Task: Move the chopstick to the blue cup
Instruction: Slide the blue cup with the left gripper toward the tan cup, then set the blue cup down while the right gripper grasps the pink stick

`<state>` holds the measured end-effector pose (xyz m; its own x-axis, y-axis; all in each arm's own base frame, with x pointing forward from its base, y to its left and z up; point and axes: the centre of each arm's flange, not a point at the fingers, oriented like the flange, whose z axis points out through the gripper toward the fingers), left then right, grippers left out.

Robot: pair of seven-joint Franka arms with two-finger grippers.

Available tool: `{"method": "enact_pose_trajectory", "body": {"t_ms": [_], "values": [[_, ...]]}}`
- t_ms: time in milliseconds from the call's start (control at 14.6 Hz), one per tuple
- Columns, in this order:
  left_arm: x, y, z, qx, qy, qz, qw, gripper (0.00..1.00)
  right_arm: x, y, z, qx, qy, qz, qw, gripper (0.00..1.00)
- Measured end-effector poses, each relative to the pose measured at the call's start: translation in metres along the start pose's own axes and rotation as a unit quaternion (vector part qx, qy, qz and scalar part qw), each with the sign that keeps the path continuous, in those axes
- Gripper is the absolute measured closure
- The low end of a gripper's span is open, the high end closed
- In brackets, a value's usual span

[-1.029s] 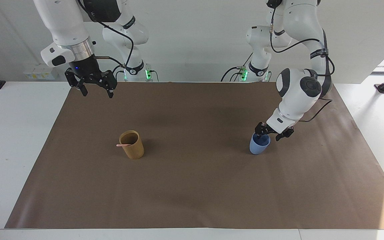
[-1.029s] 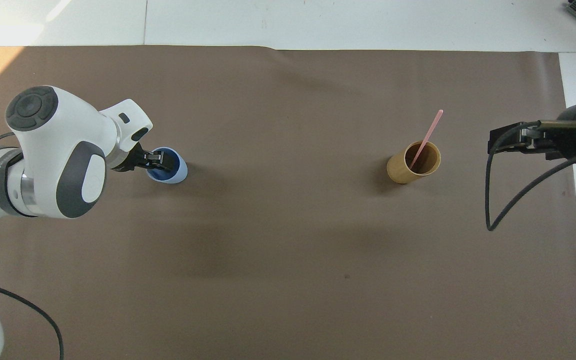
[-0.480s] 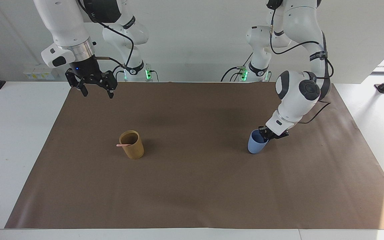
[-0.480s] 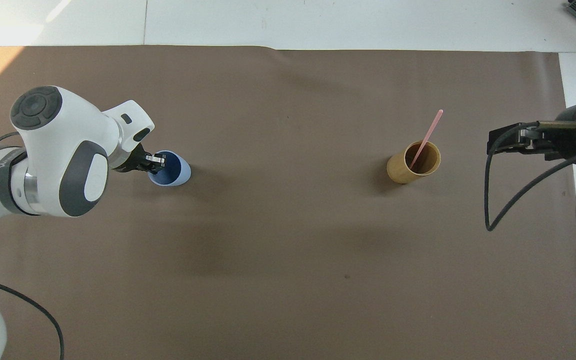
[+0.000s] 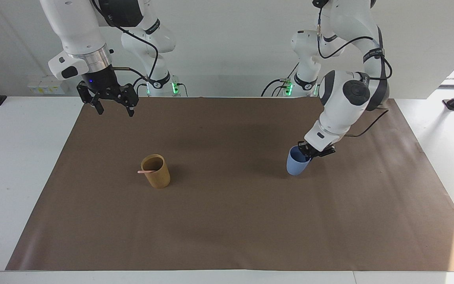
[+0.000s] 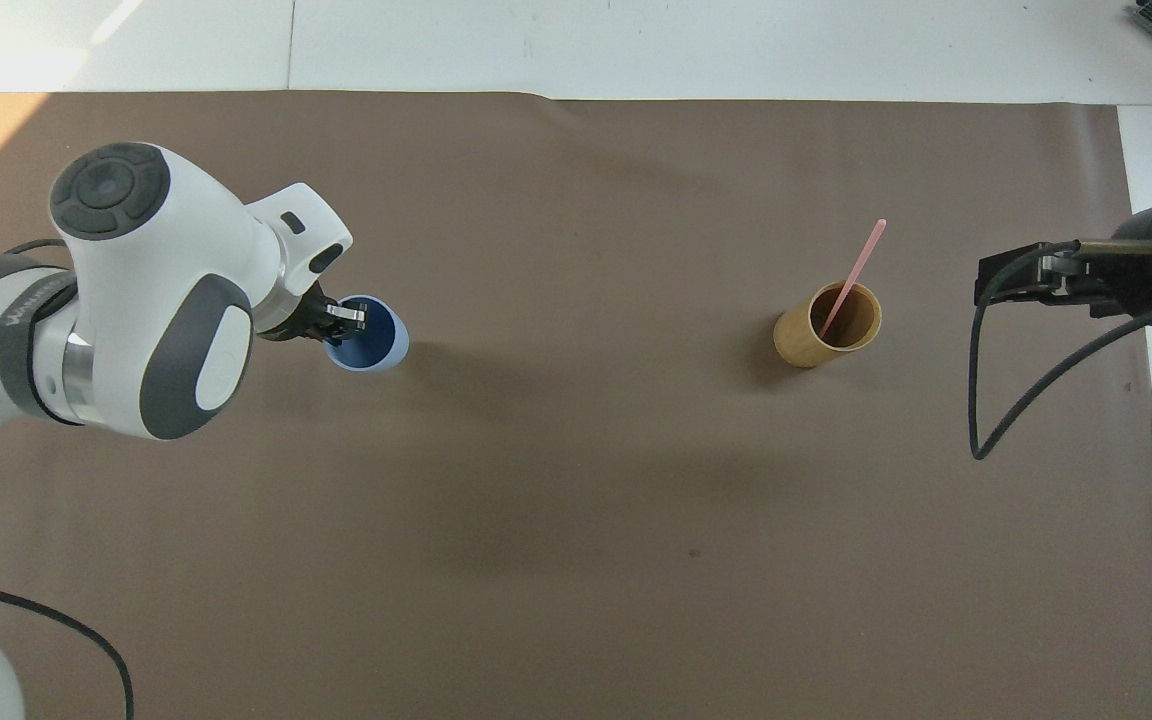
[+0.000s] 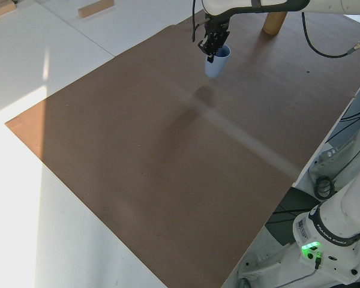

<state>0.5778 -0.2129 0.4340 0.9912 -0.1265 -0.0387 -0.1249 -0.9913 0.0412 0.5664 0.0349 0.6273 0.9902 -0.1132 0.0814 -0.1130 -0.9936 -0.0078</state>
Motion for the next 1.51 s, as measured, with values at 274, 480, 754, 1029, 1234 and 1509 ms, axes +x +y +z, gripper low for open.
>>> {"method": "enact_pose_trajectory", "body": {"t_ms": [274, 480, 754, 1029, 1234, 1509], "values": [[-0.028, 0.094, -0.001, 0.004, -0.002, 0.011, 1.0, 0.96, 0.0, -0.001, 0.0, 0.004, 0.001, 0.0, 1.0, 0.0], [-0.026, 0.126, 0.006, 0.004, -0.001, 0.008, 1.0, 0.96, 0.001, -0.001, 0.0, 0.004, 0.001, 0.0, 1.0, 0.0], [-0.012, 0.154, 0.032, 0.004, -0.006, 0.022, 1.0, 0.96, 0.015, -0.003, 0.015, 0.007, 0.01, 0.0, 1.0, 0.0], [-0.001, 0.165, 0.047, 0.0, 0.001, 0.022, 1.0, 0.96, 0.044, -0.008, 0.053, 0.013, 0.029, 0.0, 0.999, 0.0], [0.002, 0.174, 0.057, -0.002, 0.005, 0.024, 1.0, 0.96, 0.064, -0.035, 0.092, 0.021, 0.046, -0.01, 0.999, 0.0], [0.006, 0.176, 0.056, -0.01, 0.021, 0.024, 0.999, 0.78, 0.082, -0.058, 0.133, 0.03, 0.061, -0.004, 0.998, 0.08]]}}
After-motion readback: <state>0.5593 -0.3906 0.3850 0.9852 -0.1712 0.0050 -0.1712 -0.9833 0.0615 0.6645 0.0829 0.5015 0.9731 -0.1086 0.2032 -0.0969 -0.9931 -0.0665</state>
